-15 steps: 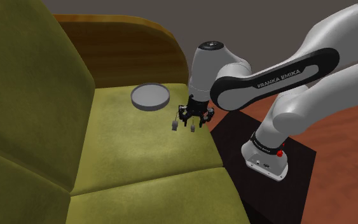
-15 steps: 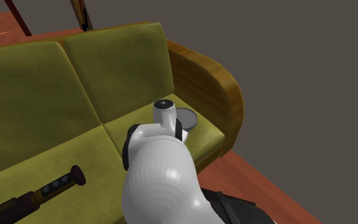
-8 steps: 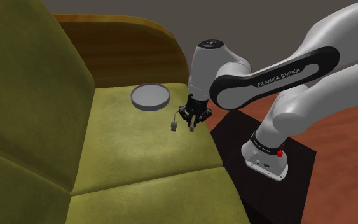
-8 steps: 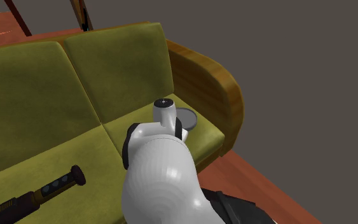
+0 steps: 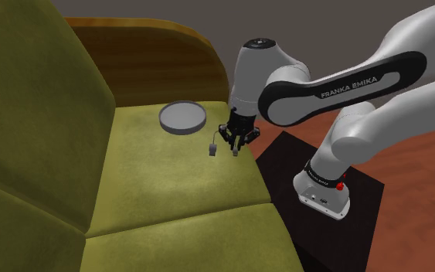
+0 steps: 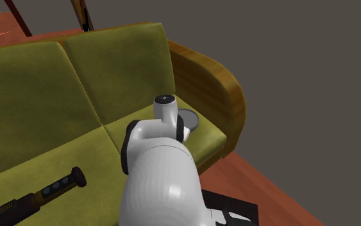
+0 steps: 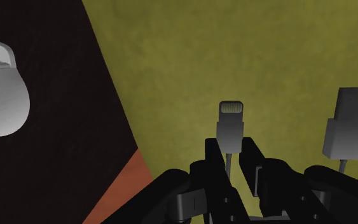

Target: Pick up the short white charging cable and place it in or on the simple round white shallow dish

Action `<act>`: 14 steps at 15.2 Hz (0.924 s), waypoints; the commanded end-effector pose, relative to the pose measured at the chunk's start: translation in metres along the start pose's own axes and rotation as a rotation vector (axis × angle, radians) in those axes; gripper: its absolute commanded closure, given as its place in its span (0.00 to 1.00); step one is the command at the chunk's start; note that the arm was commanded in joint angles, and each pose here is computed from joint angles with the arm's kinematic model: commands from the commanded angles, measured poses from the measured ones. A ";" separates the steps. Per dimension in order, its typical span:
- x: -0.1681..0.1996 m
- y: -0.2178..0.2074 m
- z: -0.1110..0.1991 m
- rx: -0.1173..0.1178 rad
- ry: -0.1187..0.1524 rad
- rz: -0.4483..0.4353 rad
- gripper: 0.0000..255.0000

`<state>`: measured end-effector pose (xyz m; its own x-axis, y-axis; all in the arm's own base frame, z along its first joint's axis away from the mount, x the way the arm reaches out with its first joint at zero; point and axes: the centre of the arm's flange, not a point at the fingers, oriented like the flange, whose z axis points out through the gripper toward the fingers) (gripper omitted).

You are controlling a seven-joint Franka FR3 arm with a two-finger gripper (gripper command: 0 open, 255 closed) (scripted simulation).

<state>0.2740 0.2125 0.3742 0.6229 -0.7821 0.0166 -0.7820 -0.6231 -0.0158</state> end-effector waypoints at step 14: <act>0.002 -0.002 -0.080 -0.001 0.000 0.000 1.00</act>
<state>0.2759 0.2123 0.4481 0.6227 -0.7822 0.0167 -0.7821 -0.6230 -0.0156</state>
